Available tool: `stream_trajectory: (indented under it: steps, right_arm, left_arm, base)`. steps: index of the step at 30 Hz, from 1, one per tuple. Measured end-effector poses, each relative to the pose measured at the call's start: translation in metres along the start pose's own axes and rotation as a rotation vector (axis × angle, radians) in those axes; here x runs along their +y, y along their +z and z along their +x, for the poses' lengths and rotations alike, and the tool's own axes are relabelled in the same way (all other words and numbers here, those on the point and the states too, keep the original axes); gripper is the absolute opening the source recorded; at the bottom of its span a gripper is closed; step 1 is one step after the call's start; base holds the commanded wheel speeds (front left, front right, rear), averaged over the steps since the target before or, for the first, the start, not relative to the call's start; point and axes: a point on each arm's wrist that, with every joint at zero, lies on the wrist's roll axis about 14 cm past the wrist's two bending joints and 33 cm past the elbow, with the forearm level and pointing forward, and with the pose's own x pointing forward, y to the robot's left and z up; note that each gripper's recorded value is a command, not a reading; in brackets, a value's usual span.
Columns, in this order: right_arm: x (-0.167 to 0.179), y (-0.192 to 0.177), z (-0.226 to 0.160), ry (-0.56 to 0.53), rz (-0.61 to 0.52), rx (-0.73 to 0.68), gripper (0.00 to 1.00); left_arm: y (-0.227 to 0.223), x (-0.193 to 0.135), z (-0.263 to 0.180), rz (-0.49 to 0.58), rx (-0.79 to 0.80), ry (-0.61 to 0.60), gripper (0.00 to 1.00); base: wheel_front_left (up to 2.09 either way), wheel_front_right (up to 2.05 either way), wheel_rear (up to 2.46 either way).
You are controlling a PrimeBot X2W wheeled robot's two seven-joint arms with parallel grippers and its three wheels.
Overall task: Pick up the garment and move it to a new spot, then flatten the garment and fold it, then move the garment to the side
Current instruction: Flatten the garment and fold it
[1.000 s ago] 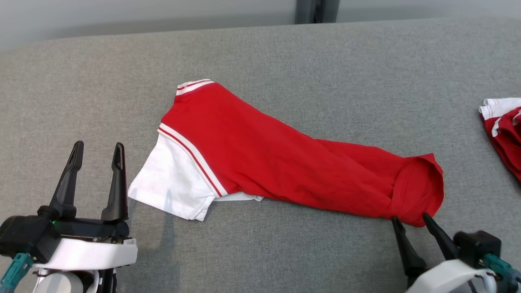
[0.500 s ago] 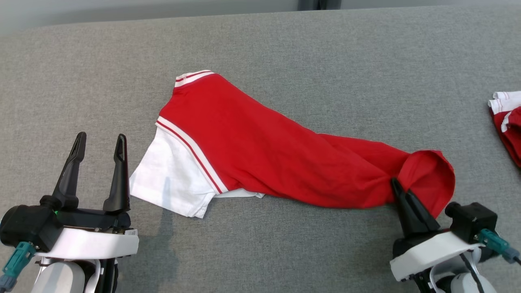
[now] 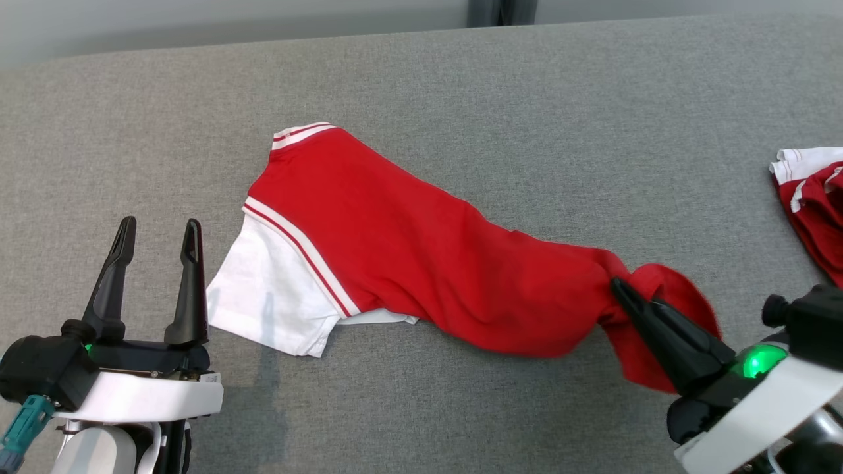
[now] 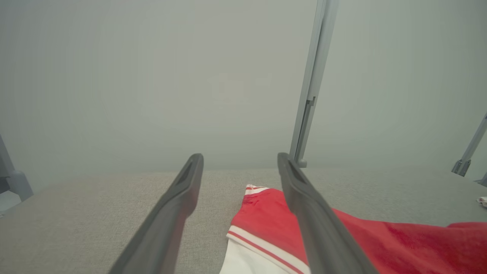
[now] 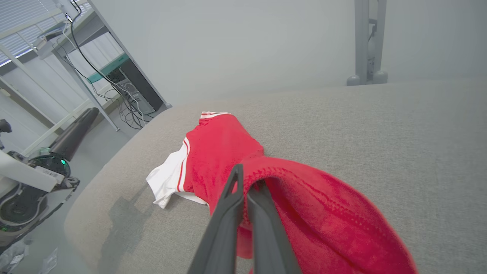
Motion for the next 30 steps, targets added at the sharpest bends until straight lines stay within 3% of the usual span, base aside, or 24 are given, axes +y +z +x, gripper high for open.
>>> stream_trajectory:
  steps: [4, 8, 15, 25, 26, 27, 30]
  right_arm:
    - [0.020, 0.025, -0.001, 0.090, 0.060, -0.019, 0.00]
    - [0.017, 0.045, 0.015, 0.135, 0.116, -0.042, 0.00]
    - [-0.045, 0.048, 0.073, 0.044, 0.213, -0.035, 0.00]
    - [-0.125, -0.004, 0.148, -0.142, 0.322, 0.010, 0.00]
    - [-0.128, -0.007, 0.153, -0.149, 0.319, 0.009, 0.34]
    - [-0.130, -0.011, 0.157, -0.157, 0.318, 0.002, 1.00]
    - [-0.134, -0.016, 0.162, -0.175, 0.282, -0.020, 1.00]
  left_arm:
    - [-0.002, 0.001, 0.000, -0.003, 0.003, 0.004, 1.00]
    - [-0.004, 0.003, 0.004, -0.006, 0.004, 0.003, 1.00]
    - [-0.014, 0.002, 0.017, -0.016, 0.011, -0.011, 1.00]
    - [-0.037, 0.011, 0.027, -0.013, 0.054, -0.006, 1.00]
    - [-0.039, 0.013, 0.028, -0.009, 0.059, -0.003, 1.00]
    - [-0.041, 0.014, 0.027, -0.008, 0.064, -0.001, 1.00]
    - [-0.044, 0.017, 0.027, 0.000, 0.072, 0.006, 1.00]
  base:
    - [0.00, 0.00, 0.00]
    - [0.00, 0.00, 0.00]
    - [0.00, 0.00, 0.00]
    - [0.00, 0.00, 0.00]
    - [0.00, 0.00, 0.00]
    - [0.00, 0.00, 0.00]
    - [0.00, 0.00, 0.00]
